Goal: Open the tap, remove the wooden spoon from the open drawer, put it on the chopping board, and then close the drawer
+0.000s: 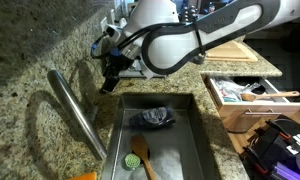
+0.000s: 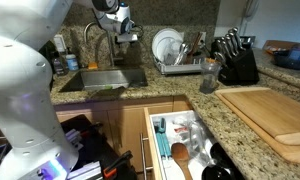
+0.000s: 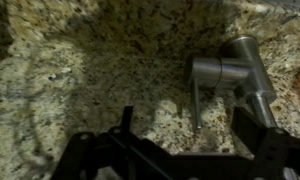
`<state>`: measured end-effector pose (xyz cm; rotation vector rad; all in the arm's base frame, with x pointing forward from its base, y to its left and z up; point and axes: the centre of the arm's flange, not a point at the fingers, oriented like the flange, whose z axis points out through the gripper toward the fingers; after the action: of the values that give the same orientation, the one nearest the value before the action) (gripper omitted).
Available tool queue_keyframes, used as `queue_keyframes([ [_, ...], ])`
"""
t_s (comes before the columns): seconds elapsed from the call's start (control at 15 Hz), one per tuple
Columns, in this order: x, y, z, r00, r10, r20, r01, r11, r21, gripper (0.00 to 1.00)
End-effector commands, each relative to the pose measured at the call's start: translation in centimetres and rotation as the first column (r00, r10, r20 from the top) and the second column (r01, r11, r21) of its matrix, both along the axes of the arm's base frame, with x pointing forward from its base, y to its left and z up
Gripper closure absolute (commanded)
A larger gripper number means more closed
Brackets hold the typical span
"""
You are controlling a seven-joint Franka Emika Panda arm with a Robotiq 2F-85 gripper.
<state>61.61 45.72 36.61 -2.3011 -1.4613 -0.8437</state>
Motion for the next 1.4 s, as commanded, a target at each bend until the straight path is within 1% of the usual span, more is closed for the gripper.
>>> queue_keyframes([
  [0.0, 1.3, 3.5, -0.4, 0.995, 0.080, -0.058, -0.075, 0.993, 0.093, 0.00],
  [0.07, -0.3, 2.0, -0.4, 0.999, 0.039, -0.029, -0.037, 0.998, 0.054, 0.00],
  [0.2, -0.3, 3.1, -0.7, 0.998, 0.054, -0.041, -0.051, 0.995, 0.084, 0.00],
  [0.27, -0.1, 3.1, -0.7, 0.998, 0.054, -0.042, -0.050, 0.995, 0.088, 0.00],
  [0.33, 0.1, 3.0, -1.2, 0.997, 0.044, -0.064, -0.039, 0.996, 0.081, 0.00],
  [0.4, 0.4, 3.2, -2.2, 0.996, 0.033, -0.087, -0.024, 0.995, 0.098, 0.00],
  [0.6, 1.6, 4.0, -4.8, 0.993, 0.018, -0.117, 0.003, 0.984, 0.178, 0.00],
  [0.67, 0.2, 3.3, -3.5, 0.995, 0.020, -0.100, -0.009, 0.993, 0.114, 0.00],
  [0.87, 0.6, 3.6, -5.2, 0.993, 0.011, -0.121, 0.006, 0.990, 0.140, 0.00],
  [1.0, 1.4, 3.6, -5.6, 0.994, -0.007, -0.113, 0.017, 0.996, 0.090, 0.00],
  [1.07, 2.0, 3.5, -6.5, 0.995, -0.012, -0.099, 0.021, 0.996, 0.091, 0.00],
  [1.13, 2.7, 3.2, -7.5, 0.996, -0.027, -0.084, 0.033, 0.997, 0.071, 0.00],
  [1.2, 3.2, 2.9, -7.9, 0.997, -0.034, -0.064, 0.039, 0.996, 0.077, 0.00],
  [1.27, 3.4, 2.6, -8.1, 0.998, -0.051, -0.047, 0.054, 0.996, 0.065, 0.00],
  [1.33, 2.2, 2.2, -7.5, 0.996, -0.025, -0.083, 0.031, 0.997, 0.073, 0.00],
])
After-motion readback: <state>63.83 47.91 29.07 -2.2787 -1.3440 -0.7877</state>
